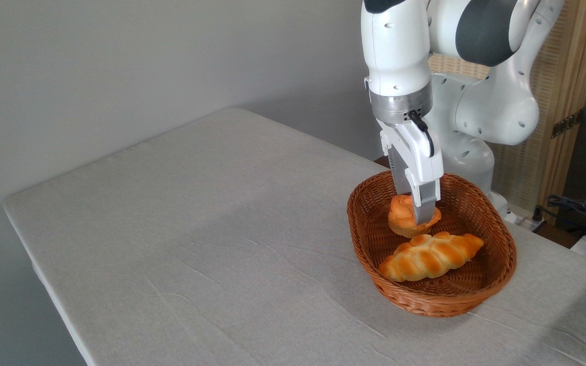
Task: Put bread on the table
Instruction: 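Close the gripper on the small round orange bun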
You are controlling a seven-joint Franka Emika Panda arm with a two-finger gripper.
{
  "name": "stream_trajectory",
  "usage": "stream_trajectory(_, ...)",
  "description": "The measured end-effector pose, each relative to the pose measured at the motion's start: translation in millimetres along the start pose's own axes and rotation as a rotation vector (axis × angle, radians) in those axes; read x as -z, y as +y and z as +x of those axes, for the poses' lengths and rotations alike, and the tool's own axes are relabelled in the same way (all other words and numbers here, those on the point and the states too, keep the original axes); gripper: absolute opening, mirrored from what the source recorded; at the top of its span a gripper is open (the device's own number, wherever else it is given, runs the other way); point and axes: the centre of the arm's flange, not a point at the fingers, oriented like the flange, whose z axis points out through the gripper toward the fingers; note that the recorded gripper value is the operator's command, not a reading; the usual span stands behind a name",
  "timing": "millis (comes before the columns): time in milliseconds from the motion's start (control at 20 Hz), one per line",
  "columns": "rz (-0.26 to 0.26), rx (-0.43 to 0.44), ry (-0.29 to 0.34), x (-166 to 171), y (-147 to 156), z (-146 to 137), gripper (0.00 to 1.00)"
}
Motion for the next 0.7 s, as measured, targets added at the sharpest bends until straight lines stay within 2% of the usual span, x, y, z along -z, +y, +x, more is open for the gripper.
stream_trajectory(400,-0.011,-0.01,-0.003,-9,1,3,0.92)
stream_trajectory(550,-0.012,-0.014,-0.004,-11,1,4,0.74)
stream_trajectory(650,-0.015,-0.016,-0.004,-13,2,4,0.49)
stream_trajectory(700,-0.016,-0.02,-0.005,-14,2,4,0.4)
